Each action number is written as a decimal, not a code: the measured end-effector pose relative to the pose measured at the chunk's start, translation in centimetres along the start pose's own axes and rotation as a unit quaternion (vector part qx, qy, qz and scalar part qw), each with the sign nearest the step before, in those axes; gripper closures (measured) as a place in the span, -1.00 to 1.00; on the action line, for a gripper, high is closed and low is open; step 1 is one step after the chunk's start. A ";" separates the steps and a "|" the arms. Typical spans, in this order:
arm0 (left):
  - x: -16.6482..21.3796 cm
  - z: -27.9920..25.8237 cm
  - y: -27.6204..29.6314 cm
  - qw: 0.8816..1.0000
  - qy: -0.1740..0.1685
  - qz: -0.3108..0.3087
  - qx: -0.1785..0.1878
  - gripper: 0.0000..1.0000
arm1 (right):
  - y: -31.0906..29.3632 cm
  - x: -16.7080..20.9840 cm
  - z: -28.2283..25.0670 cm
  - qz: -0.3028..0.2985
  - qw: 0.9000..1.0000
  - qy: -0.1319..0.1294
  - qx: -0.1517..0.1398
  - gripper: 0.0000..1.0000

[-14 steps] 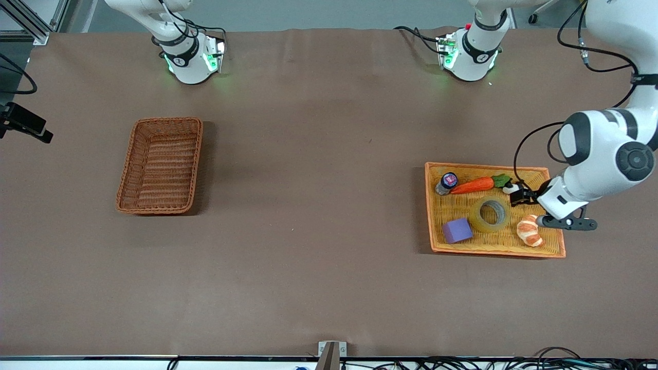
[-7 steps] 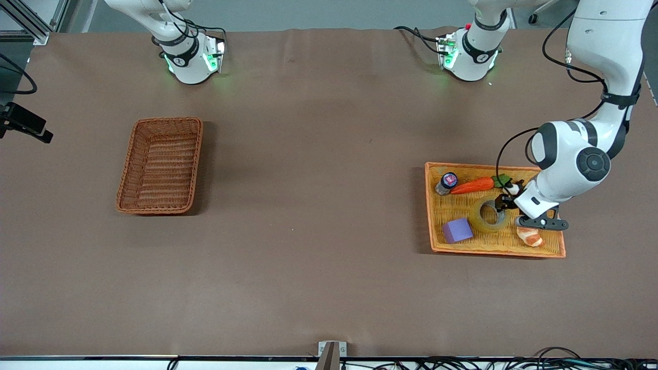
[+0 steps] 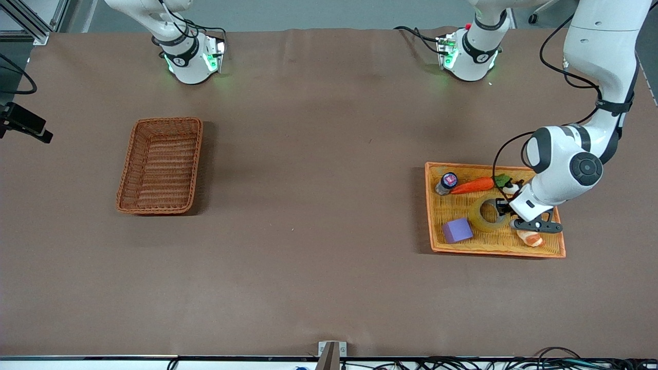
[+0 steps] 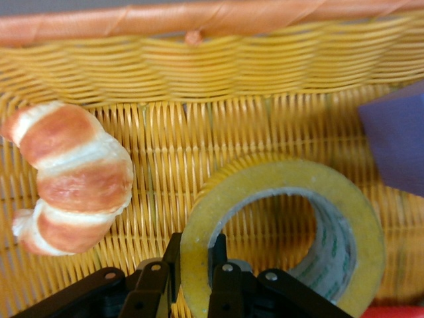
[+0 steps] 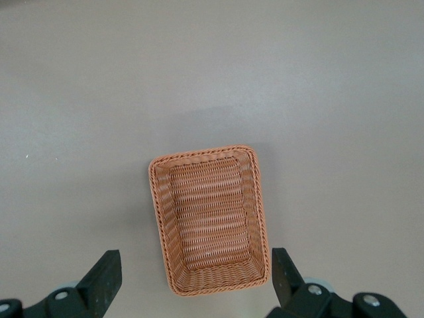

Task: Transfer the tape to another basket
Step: 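Lower the left gripper onto the yellow tape roll and grasp it, then lift the tape roll and carry it toward the table middle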

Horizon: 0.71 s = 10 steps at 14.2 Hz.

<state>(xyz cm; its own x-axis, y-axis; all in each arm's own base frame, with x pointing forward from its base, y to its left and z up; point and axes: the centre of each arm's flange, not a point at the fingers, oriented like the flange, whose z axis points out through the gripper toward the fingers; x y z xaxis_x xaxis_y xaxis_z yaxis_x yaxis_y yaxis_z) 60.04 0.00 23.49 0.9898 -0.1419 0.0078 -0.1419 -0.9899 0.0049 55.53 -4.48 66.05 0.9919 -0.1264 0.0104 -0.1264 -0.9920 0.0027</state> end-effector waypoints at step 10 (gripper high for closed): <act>3.9 -12.7 21.3 0.993 -0.077 -0.087 -0.025 0.58 | 0.1 0.0 0.0 0.000 1.000 0.000 0.000 -1.00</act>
<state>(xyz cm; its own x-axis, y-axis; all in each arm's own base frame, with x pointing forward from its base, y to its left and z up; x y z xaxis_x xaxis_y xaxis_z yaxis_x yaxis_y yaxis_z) 60.76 -21.58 36.33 0.9882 0.0281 -0.1506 0.0350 -0.9984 0.0434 55.53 -4.53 66.05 0.9918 -0.1271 0.0103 -0.1271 -0.9919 0.0027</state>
